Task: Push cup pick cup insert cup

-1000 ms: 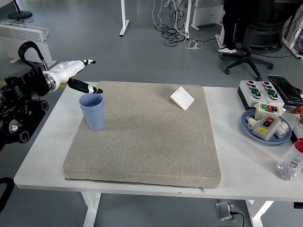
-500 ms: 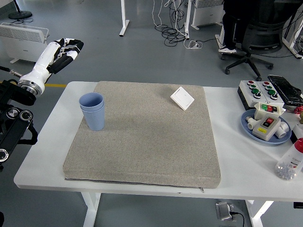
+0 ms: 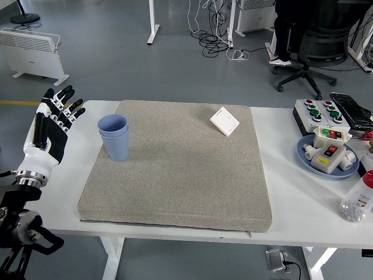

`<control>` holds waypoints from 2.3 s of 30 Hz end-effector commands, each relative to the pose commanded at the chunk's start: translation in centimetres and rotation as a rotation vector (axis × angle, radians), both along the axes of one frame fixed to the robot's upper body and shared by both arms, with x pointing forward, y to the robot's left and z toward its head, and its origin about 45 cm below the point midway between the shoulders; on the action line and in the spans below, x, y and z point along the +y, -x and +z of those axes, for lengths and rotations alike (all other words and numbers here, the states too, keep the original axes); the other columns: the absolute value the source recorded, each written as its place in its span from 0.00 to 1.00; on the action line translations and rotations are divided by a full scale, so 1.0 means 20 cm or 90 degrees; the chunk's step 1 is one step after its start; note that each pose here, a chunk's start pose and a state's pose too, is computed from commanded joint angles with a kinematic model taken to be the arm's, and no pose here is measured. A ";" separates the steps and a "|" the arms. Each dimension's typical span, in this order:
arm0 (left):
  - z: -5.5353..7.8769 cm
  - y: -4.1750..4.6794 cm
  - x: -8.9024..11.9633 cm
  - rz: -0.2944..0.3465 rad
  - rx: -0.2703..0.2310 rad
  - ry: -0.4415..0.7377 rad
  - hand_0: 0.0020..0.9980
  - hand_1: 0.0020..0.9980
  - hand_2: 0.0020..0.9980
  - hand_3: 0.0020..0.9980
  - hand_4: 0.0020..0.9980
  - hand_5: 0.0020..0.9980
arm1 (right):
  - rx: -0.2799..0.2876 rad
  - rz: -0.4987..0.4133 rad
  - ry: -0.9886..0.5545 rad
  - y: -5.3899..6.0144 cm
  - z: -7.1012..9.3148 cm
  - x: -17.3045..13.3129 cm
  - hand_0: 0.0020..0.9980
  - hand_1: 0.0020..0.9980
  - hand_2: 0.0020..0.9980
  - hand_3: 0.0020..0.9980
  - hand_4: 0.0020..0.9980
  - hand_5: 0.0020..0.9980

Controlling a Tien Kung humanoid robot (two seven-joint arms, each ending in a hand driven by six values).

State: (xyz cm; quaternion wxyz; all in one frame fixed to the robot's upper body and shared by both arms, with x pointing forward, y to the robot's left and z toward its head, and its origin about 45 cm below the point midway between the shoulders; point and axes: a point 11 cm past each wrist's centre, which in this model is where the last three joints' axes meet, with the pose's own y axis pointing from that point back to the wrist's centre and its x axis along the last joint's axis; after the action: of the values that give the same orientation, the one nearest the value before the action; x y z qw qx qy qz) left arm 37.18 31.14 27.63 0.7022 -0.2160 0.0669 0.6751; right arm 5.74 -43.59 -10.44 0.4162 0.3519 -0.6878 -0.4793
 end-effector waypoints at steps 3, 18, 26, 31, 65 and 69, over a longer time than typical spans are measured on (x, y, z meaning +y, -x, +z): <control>-0.17 0.095 -0.02 0.012 0.034 0.059 0.89 0.90 0.98 0.88 0.61 1.00 | 0.001 -0.005 0.000 0.01 0.00 0.00 0.76 0.63 0.66 0.56 0.08 0.47; -0.46 0.275 0.08 0.095 0.123 0.073 0.87 0.88 0.95 0.84 0.61 1.00 | 0.015 0.005 0.006 0.04 0.00 -0.02 0.76 0.63 0.66 0.56 0.08 0.48; -0.46 0.259 0.05 0.081 0.124 0.074 0.86 0.87 0.95 0.84 0.59 1.00 | 0.016 0.007 0.010 0.05 0.01 -0.03 0.76 0.63 0.66 0.56 0.08 0.48; -0.48 0.260 0.02 0.067 0.131 0.073 0.86 0.87 0.95 0.84 0.59 1.00 | 0.015 0.008 0.012 0.04 0.01 -0.04 0.76 0.63 0.66 0.56 0.08 0.48; -0.52 0.270 -0.03 0.043 0.158 0.076 0.88 0.90 0.99 0.92 0.59 1.00 | 0.011 0.007 0.012 0.03 0.01 -0.05 0.76 0.63 0.66 0.56 0.07 0.48; -0.52 0.268 -0.03 0.040 0.159 0.074 0.88 0.90 0.99 0.92 0.59 1.00 | 0.009 0.006 0.012 0.03 0.01 -0.04 0.76 0.63 0.66 0.56 0.07 0.48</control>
State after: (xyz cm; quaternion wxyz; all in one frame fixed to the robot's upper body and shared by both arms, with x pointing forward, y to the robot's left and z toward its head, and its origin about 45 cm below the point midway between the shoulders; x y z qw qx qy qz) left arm 31.81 30.58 17.20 0.6533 -0.1724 0.1859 0.7134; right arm 5.12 -44.47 -10.20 0.4268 0.3478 -0.6874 -0.4737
